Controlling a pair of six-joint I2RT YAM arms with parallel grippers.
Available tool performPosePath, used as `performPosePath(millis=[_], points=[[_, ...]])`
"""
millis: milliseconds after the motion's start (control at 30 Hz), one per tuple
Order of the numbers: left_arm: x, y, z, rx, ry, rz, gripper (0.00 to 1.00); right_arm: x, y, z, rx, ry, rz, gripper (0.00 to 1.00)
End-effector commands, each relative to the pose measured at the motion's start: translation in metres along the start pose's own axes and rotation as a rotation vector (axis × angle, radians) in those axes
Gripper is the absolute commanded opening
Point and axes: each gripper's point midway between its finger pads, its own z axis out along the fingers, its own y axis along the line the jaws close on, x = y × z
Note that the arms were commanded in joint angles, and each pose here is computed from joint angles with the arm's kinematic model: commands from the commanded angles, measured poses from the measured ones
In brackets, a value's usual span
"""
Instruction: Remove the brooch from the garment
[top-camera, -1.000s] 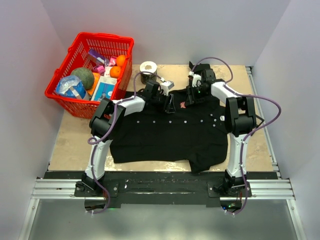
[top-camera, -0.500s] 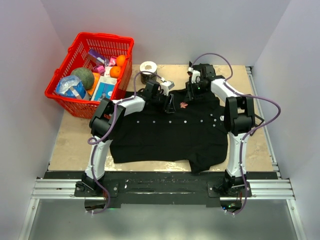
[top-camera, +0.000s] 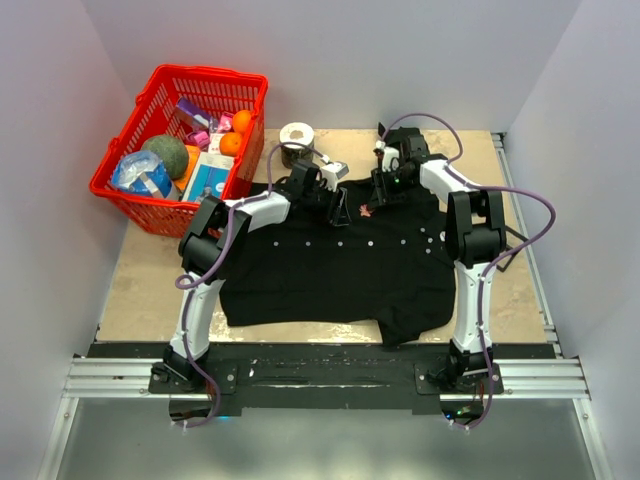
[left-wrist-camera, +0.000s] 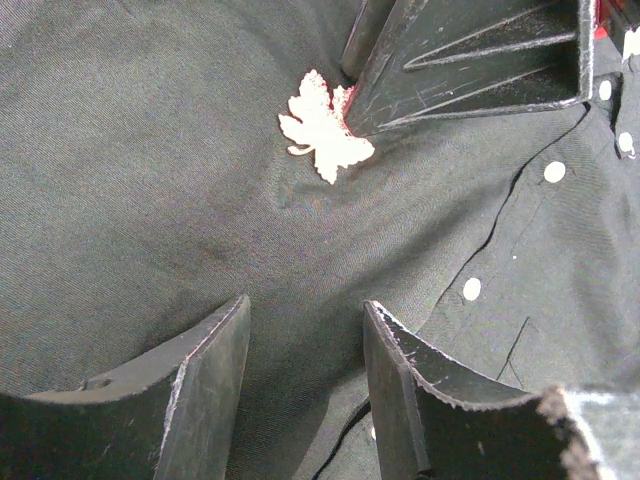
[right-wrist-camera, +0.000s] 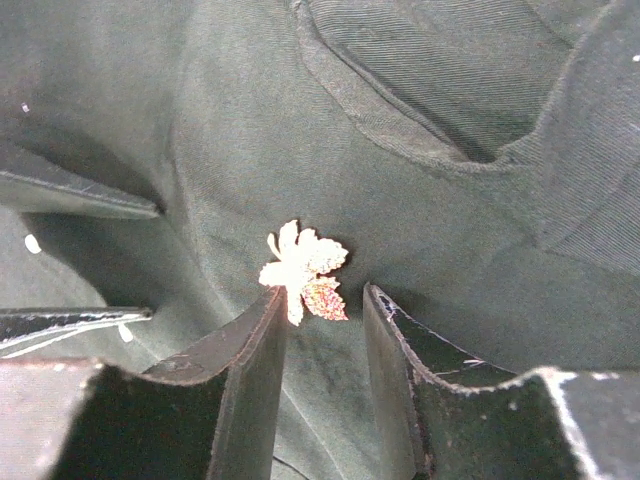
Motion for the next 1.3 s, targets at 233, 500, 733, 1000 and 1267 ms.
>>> performPosePath(millis=[233, 500, 733, 1000, 1267], points=[[-0.002, 0.016, -0.005, -0.055, 0.011, -0.004, 0.54, 0.001, 0.022, -0.006, -0.108, 0.019, -0.011, 0.36], [-0.002, 0.019, -0.005, -0.056, 0.011, -0.009, 0.55, 0.007, 0.023, -0.002, -0.118, 0.038, 0.013, 0.36], [-0.002, 0.019, -0.006, -0.057, 0.011, -0.007, 0.54, 0.001, 0.017, 0.003, -0.098, 0.023, 0.005, 0.2], [-0.004, 0.01, -0.007, 0.001, 0.003, -0.007, 0.53, -0.018, 0.023, -0.021, -0.074, -0.028, -0.085, 0.0], [-0.058, -0.033, -0.042, 0.192, -0.185, 0.122, 0.53, -0.04, 0.042, -0.051, -0.088, -0.163, -0.317, 0.0]])
